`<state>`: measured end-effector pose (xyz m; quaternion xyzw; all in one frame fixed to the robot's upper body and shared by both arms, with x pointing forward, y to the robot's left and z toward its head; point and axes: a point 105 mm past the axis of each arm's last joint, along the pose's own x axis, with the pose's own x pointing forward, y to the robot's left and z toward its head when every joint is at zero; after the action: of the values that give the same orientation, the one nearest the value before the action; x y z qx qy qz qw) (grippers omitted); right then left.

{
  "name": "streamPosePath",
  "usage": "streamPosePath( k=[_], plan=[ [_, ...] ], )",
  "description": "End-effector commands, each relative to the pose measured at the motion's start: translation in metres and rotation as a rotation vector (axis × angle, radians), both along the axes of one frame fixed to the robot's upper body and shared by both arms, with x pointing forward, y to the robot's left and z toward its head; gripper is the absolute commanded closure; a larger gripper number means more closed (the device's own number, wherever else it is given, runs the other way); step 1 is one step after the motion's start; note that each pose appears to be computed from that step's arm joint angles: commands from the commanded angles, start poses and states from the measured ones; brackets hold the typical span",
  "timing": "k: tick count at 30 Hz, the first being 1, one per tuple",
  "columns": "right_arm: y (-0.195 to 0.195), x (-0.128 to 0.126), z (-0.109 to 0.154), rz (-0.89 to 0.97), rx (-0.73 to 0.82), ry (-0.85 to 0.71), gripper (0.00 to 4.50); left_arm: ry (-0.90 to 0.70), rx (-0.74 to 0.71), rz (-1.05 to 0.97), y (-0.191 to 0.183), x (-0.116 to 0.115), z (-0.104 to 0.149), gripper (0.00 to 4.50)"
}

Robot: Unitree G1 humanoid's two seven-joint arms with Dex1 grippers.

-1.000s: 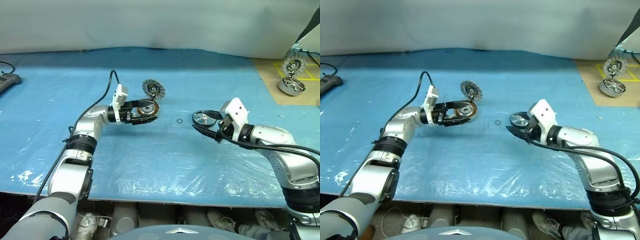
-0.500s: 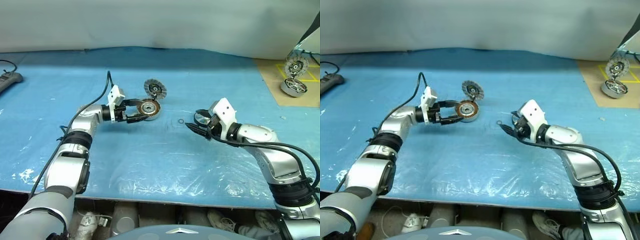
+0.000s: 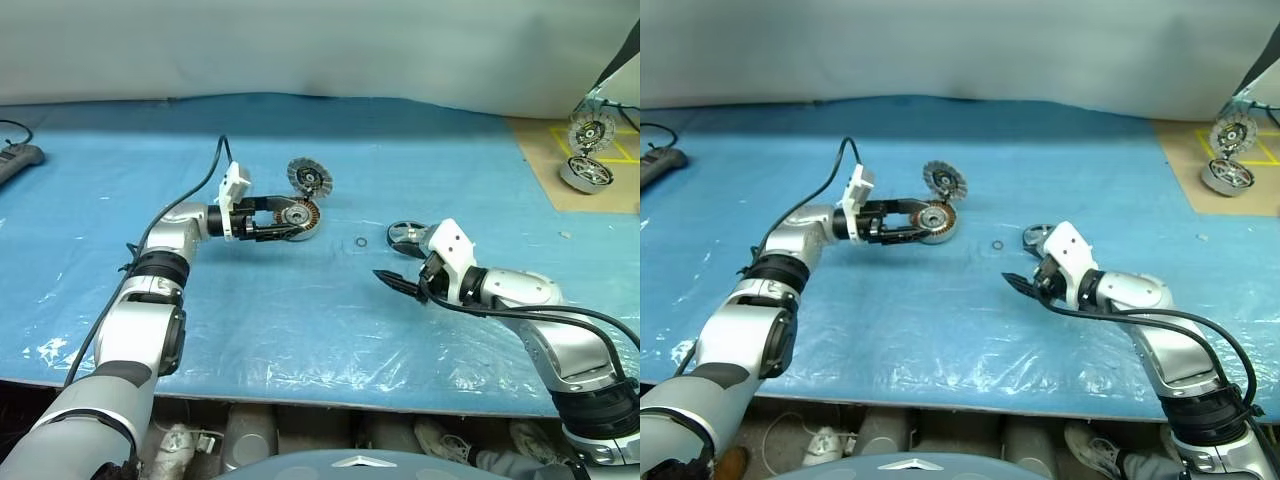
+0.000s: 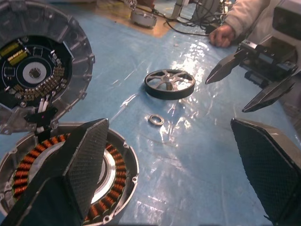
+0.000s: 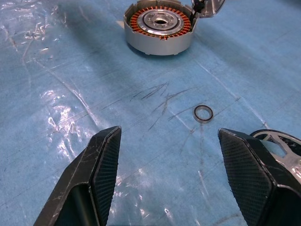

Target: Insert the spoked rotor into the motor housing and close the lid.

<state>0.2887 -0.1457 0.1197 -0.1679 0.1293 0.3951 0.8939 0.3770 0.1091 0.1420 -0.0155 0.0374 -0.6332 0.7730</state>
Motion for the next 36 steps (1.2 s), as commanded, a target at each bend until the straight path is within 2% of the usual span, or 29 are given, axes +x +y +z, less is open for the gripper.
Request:
streamPosePath(
  k=[1, 8, 15, 22, 25, 28, 30, 36],
  plan=[
    [-0.001, 0.003, 0.018, -0.018, 0.013, -0.078, 1.02, -0.056, 0.01, 0.022, 0.003, -0.002, 0.0, 0.05],
    [-0.001, 0.001, 0.019, -0.014, 0.02, -0.072, 1.02, -0.066, 0.029, 0.025, 0.004, -0.007, -0.009, 0.05],
    [0.001, 0.0, 0.017, -0.009, 0.021, -0.061, 1.02, -0.06, 0.067, 0.07, 0.007, -0.001, -0.012, 0.05],
    [0.0, 0.001, 0.016, -0.036, 0.021, -0.064, 1.02, -0.111, 0.157, 0.093, -0.011, 0.013, -0.01, 0.05],
    [0.0, 0.0, 0.014, -0.049, 0.024, -0.057, 1.02, -0.135, 0.204, 0.1, -0.019, 0.022, -0.003, 0.05],
    [-0.001, 0.0, 0.012, -0.07, 0.023, -0.059, 1.02, -0.094, 0.312, 0.1, -0.023, 0.027, -0.01, 0.05],
    [-0.002, -0.001, 0.011, -0.085, 0.029, -0.058, 1.02, -0.126, 0.409, 0.074, -0.023, 0.027, -0.015, 0.05],
    [-0.005, -0.006, 0.008, -0.123, 0.034, -0.056, 1.02, -0.134, 0.525, 0.003, -0.025, 0.026, -0.012, 0.05]
  ],
)
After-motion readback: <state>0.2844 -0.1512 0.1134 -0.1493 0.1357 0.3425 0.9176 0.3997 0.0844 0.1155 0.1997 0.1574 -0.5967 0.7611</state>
